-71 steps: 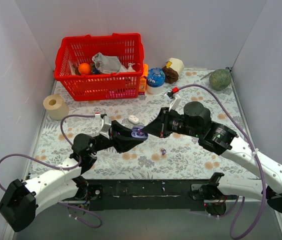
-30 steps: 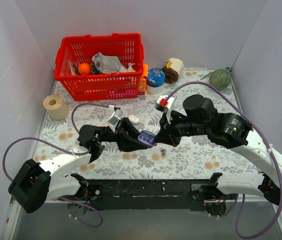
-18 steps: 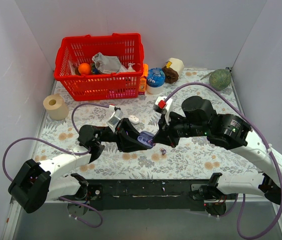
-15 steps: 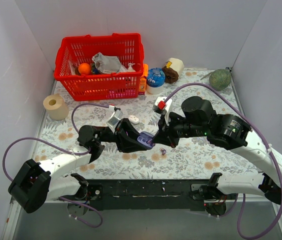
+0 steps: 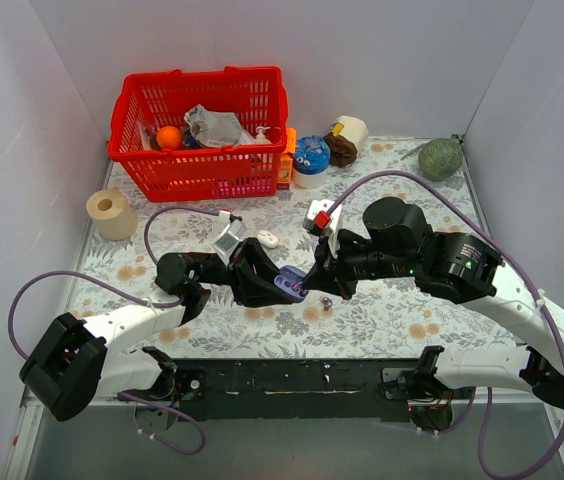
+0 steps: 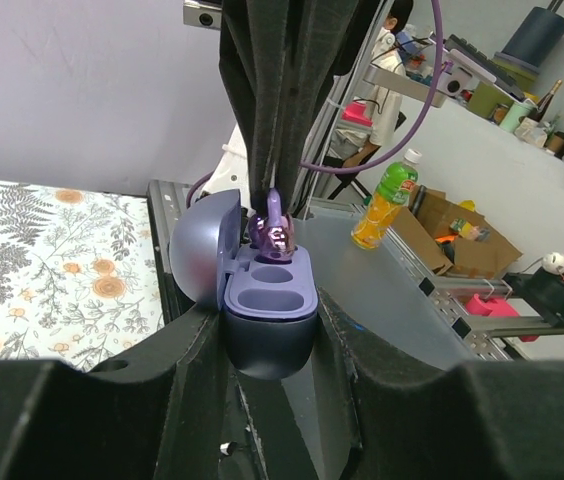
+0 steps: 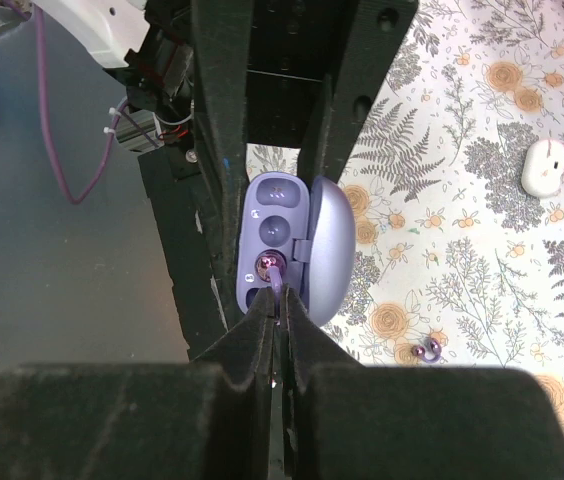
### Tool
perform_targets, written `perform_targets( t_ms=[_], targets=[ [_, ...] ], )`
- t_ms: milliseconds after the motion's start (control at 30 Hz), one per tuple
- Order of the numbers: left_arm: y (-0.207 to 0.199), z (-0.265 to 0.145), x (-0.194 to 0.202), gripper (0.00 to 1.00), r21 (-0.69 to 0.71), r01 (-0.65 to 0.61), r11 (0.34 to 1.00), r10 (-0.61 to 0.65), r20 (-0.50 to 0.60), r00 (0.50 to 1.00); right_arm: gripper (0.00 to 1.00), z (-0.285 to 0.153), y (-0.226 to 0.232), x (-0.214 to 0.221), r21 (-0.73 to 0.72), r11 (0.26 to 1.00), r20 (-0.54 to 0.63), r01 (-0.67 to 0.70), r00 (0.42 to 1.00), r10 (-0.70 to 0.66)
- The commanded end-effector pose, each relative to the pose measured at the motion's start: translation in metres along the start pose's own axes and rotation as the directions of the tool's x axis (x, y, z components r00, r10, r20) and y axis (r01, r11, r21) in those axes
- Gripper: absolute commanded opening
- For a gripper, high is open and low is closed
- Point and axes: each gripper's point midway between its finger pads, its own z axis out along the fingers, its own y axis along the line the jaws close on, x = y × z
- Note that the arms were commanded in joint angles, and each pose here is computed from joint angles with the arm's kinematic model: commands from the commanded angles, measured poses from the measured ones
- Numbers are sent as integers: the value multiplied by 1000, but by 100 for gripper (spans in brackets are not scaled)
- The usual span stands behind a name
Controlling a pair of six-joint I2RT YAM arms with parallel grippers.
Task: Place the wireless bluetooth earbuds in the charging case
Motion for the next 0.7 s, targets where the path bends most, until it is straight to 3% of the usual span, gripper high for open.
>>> perform_targets(
  t_ms=[0,667],
  targets=[
    [-10,6,-26,0,34,-94,995,92,56,994,1,-1,10,3,-41,998,2,46,999,-46],
    [-20,7,-39,0,54,-140,989,134,97,986,1,5,13,25,-34,995,-82,95,992,-98]
  ],
)
